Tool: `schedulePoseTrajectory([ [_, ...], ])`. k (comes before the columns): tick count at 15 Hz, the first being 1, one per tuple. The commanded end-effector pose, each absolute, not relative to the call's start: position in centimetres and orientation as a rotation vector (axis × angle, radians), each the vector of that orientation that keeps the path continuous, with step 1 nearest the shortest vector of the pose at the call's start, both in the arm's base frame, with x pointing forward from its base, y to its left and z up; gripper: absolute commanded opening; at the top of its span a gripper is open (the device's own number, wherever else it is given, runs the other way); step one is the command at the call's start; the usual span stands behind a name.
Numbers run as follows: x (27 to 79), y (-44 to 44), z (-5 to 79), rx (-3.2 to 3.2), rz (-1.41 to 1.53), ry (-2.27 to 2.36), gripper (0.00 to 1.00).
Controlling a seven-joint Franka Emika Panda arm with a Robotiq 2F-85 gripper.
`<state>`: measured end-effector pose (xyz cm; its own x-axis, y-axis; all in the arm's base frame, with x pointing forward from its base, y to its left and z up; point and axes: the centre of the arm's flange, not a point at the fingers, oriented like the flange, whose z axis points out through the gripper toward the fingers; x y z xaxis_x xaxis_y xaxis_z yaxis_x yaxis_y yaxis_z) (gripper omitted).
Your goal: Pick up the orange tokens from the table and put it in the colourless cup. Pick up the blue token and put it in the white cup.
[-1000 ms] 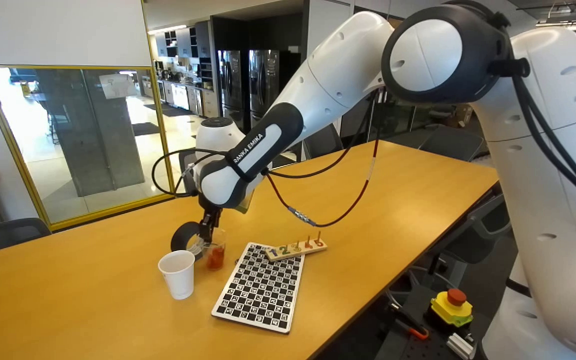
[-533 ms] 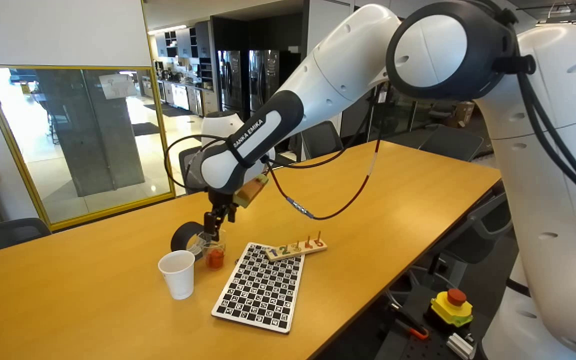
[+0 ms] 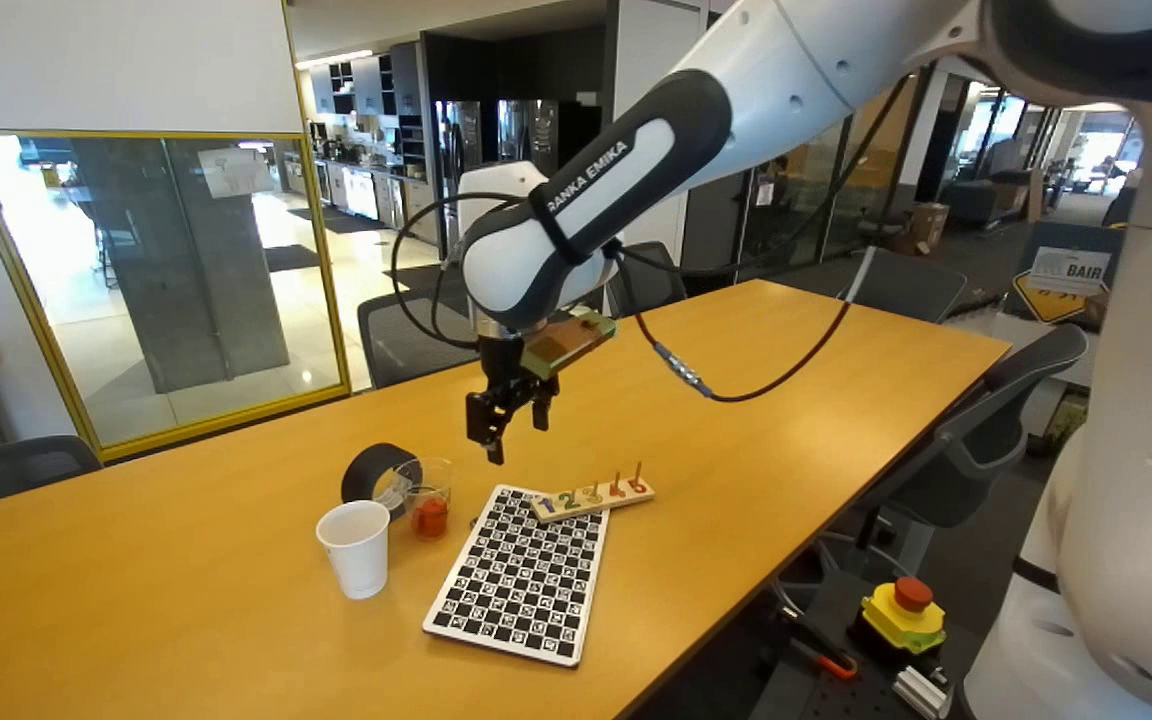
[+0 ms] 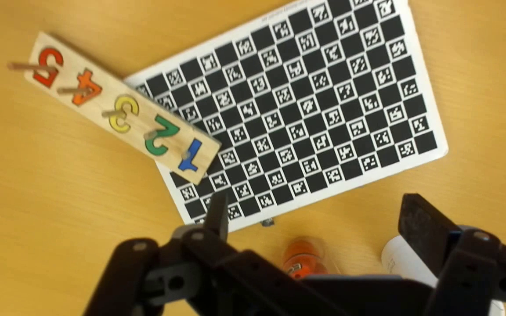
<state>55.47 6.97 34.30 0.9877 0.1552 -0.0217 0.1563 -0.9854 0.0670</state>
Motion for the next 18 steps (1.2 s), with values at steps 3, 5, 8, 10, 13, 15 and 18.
schedulePoseTrajectory([
  [3,43.7,5.3,39.1,3.066,-0.001,-0.024,1.0],
  [5,40.4,4.5,39.9,3.076,0.016,-0.065,1.0],
  [8,35.8,3.1,41.0,3.108,0.055,-0.039,1.0],
  [10,33.2,1.9,42.0,3.161,0.061,-0.057,1.0],
  [13,31.3,0.8,42.4,3.2,0.004,-0.071,1.0],
  [15,30.2,0.4,42.6,3.191,-0.014,-0.076,1.0],
  [18,29.5,0.3,42.7,3.16,-0.03,-0.098,1.0],
])
